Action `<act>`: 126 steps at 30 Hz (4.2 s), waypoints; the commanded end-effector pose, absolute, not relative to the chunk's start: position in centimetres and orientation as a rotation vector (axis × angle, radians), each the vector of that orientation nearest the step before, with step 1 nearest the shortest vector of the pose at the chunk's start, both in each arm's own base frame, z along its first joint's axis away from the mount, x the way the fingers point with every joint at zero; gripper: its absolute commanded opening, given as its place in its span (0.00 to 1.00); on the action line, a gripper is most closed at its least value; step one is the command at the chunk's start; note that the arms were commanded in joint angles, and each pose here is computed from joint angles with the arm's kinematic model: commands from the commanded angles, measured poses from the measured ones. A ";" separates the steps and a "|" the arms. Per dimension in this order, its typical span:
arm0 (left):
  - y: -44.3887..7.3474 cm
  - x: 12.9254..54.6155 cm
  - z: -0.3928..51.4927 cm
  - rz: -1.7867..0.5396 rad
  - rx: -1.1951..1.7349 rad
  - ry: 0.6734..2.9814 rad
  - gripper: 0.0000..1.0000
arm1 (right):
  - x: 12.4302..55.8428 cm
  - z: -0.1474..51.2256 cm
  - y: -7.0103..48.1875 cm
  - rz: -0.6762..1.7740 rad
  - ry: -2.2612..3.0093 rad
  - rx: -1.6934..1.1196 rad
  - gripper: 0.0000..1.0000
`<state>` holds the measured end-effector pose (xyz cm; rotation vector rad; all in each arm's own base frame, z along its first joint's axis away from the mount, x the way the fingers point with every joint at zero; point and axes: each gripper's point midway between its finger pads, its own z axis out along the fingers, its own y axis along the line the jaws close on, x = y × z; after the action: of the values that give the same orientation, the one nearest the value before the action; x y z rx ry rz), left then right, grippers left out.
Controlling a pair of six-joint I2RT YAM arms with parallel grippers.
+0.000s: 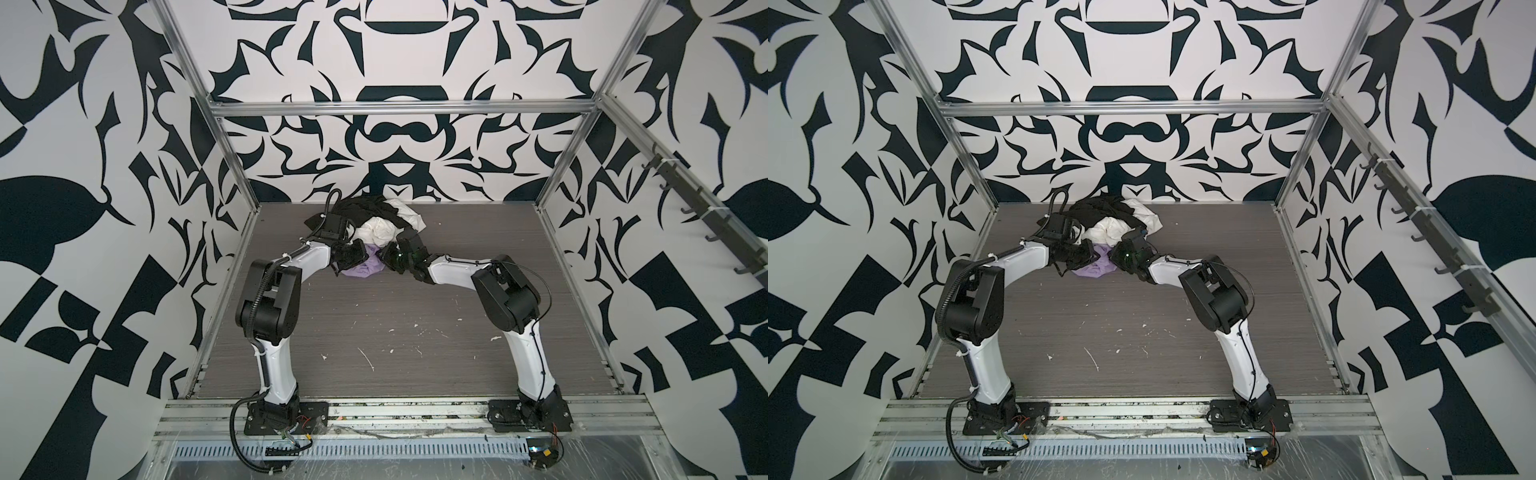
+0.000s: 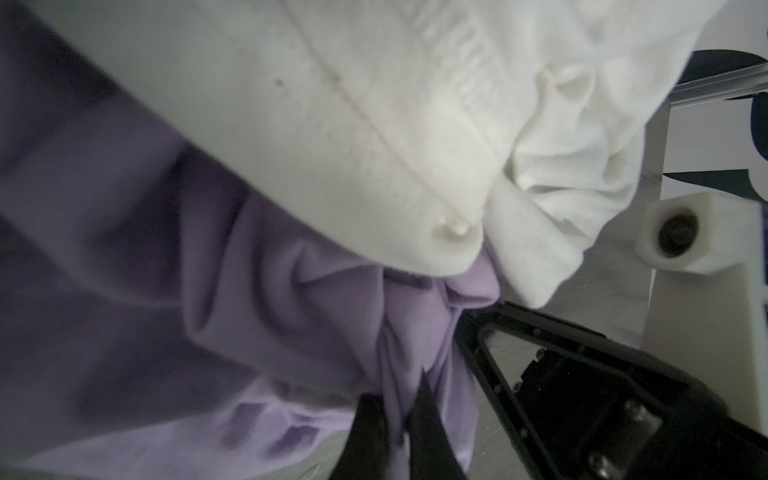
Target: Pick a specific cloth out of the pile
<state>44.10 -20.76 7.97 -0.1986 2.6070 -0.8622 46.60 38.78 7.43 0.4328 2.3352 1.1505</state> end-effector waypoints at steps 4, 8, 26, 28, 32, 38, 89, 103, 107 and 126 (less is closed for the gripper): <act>-21.2 43.0 10.7 -0.905 -0.151 2.565 0.13 | 47.6 13.3 40.5 1.295 2.265 0.202 0.00; -21.1 42.8 11.7 -0.905 -0.125 2.532 0.27 | 47.6 13.4 39.8 1.243 2.261 0.207 0.00; -19.9 42.6 14.1 -0.877 -0.080 2.464 0.84 | 47.3 16.4 40.7 1.221 2.193 0.126 0.00; -19.7 42.6 14.5 -0.875 -0.078 2.441 0.89 | 47.3 16.7 40.7 1.213 2.186 0.116 0.00; -18.5 42.9 14.6 -0.867 -0.141 2.401 0.92 | 47.4 17.5 40.5 1.196 2.165 0.097 0.00; -17.3 42.8 14.8 -0.916 -0.214 2.357 0.92 | 47.4 18.6 40.3 1.182 2.138 0.081 0.00; -14.8 40.7 17.5 -0.770 -0.108 2.231 0.91 | 46.9 32.6 43.3 1.307 1.656 -0.290 0.00; -14.8 40.0 17.8 -0.783 -0.078 2.192 0.91 | 46.3 36.9 43.1 1.315 1.546 -0.360 0.00; -14.7 39.9 17.9 -0.782 -0.073 2.187 0.91 | 46.2 38.1 43.1 1.321 1.520 -0.368 0.00; -15.5 39.9 17.1 -0.822 -0.039 2.204 0.91 | 44.7 44.1 42.3 1.346 1.396 -0.401 0.00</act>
<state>39.74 -15.22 17.09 -0.0617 2.2143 -0.8012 47.74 44.16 31.87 -0.3276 1.7056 1.3102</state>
